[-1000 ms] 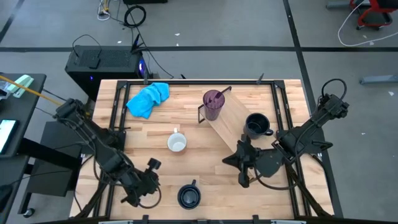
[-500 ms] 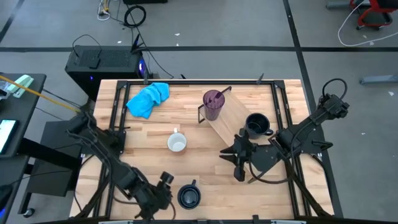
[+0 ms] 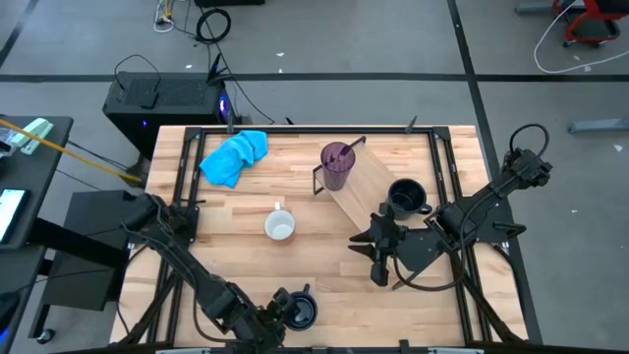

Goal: Stack small to large cups/mugs on shelf
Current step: Put the black mug on the shelf aligned with the other black mug

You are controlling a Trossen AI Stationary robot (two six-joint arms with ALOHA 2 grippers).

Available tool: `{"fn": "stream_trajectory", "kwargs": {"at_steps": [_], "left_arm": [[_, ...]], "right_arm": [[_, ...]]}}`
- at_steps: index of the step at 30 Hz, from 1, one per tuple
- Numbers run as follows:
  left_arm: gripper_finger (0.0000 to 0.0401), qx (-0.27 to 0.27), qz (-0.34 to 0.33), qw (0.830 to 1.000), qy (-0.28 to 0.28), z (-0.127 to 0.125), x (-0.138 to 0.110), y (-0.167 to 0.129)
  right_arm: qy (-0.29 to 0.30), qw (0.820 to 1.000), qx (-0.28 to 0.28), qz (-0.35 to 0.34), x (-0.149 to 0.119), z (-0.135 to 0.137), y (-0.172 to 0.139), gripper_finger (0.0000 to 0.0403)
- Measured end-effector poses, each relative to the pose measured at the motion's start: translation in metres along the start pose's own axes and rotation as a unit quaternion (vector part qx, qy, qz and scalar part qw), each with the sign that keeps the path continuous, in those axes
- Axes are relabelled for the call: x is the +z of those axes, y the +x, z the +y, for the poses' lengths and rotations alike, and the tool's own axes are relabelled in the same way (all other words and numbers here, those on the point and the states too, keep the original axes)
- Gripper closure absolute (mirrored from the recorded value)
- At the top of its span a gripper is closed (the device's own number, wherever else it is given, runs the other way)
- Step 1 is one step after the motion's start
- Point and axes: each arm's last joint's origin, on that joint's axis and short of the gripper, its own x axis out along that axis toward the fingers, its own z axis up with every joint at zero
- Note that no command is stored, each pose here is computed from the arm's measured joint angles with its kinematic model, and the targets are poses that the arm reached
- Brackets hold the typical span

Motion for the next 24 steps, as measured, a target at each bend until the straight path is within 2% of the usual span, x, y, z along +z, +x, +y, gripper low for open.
{"fn": "stream_trajectory", "kwargs": {"at_steps": [6, 15, 24], "left_arm": [[0.0228, 0.027, 0.002, 0.999, 0.045, 0.002, 0.000, 0.007], [0.0229, 0.025, 0.021, 0.998, 0.056, -0.001, -0.005, 0.021], [0.0249, 0.082, 0.067, 0.993, 0.051, 0.026, -0.015, 0.027]], "right_arm": [[0.008, 1.000, 0.000, 0.000, 0.000, 0.000, 0.000, 0.0315], [0.007, 1.000, -0.002, 0.003, -0.001, 0.000, 0.000, 0.0315], [0.009, 1.000, 0.000, 0.003, -0.001, 0.000, -0.001, 0.0315]]}}
